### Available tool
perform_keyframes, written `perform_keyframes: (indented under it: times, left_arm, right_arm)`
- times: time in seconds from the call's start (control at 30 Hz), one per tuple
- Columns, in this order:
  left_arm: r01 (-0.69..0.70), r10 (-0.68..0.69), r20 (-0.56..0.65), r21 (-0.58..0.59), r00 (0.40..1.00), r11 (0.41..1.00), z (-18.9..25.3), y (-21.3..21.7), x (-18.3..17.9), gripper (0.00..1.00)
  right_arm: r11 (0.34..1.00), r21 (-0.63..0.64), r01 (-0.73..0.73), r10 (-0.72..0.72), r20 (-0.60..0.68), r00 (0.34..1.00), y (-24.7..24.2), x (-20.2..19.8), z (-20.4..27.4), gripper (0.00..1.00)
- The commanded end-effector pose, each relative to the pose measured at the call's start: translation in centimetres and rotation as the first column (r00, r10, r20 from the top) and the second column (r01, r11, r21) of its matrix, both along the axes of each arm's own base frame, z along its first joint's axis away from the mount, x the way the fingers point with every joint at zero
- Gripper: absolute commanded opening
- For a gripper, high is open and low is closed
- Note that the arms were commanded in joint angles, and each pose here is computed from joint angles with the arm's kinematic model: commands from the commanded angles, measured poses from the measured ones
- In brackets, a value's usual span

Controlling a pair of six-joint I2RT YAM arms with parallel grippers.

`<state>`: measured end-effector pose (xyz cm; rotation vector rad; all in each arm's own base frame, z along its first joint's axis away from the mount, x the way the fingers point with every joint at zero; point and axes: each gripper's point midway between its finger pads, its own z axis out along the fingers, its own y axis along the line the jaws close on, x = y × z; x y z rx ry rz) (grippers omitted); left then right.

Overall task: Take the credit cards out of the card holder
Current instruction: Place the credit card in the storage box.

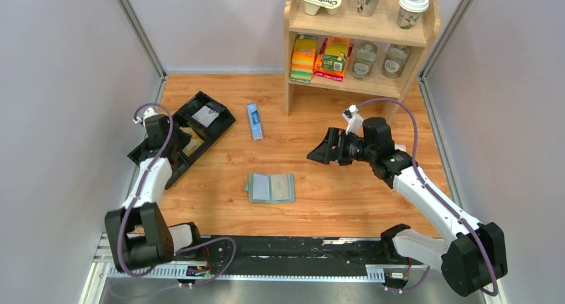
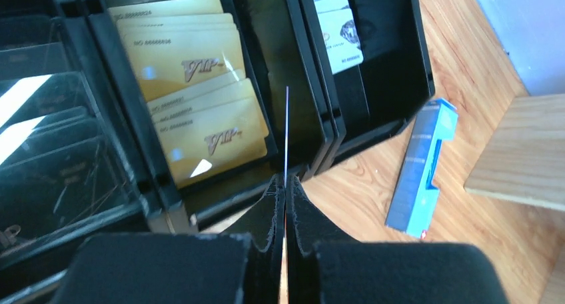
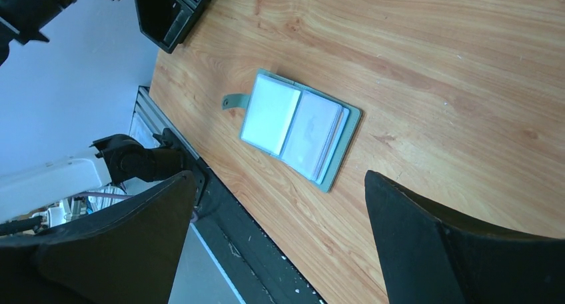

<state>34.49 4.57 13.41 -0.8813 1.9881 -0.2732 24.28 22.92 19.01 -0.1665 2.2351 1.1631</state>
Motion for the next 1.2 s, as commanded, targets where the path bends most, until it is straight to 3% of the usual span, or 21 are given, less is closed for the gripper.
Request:
perform_keyframes:
  times: [0.0, 0.17, 0.2, 0.3, 0.43, 0.73, 0.93, 1.17]
  left_arm:
    - [-0.022, 0.025, 0.056, -0.042, 0.998, 0.999, 0.6, 0.8, 3.7, 0.0]
    - [-0.04, 0.036, -0.059, -0.076, 0.998, 0.996, -2.2, 1.0, 4.9, 0.04]
    - [-0.045, 0.039, -0.079, -0.071, 0.996, 0.996, -2.4, 1.1, 4.7, 0.08]
    - [-0.052, 0.048, -0.106, -0.032, 0.993, 0.998, -1.9, 1.8, 4.7, 0.36]
    - [-0.009, 0.012, -0.115, 0.026, 0.993, 1.0, 0.5, 2.0, 3.8, 0.47]
    - [0.061, -0.057, -0.033, 0.109, 0.998, 0.992, 6.5, 0.1, -1.3, 0.52]
    - [0.261, -0.264, 0.036, 0.068, 0.964, 0.963, 8.0, -7.4, -5.5, 0.52]
    - [0.569, -0.565, 0.078, -0.043, 0.822, 0.822, 7.1, -18.3, -10.9, 0.51]
  right_arm:
    - [1.0, -0.015, -0.022, 0.023, 0.048, 0.999, -0.4, -0.6, 0.8, 1.0]
    - [1.0, -0.019, -0.024, 0.025, 0.056, 0.998, -0.6, -0.8, 0.9, 1.0]
    - [0.999, -0.02, -0.026, 0.027, 0.054, 0.998, -0.6, -0.9, 0.7, 1.0]
    - [0.999, -0.041, -0.027, 0.029, 0.063, 0.998, -0.8, -0.9, 0.6, 1.0]
    - [0.996, -0.091, -0.003, 0.009, 0.066, 0.998, -1.4, -0.5, 0.1, 1.0]
    - [0.993, -0.114, -0.018, 0.023, 0.043, 0.999, -0.9, -0.7, -0.6, 1.0]
    - [0.988, -0.151, -0.025, 0.029, 0.026, 0.999, 0.2, -0.9, -1.5, 0.97]
    - [0.976, -0.214, -0.041, 0.037, -0.024, 0.999, 2.4, -1.6, -3.6, 0.92]
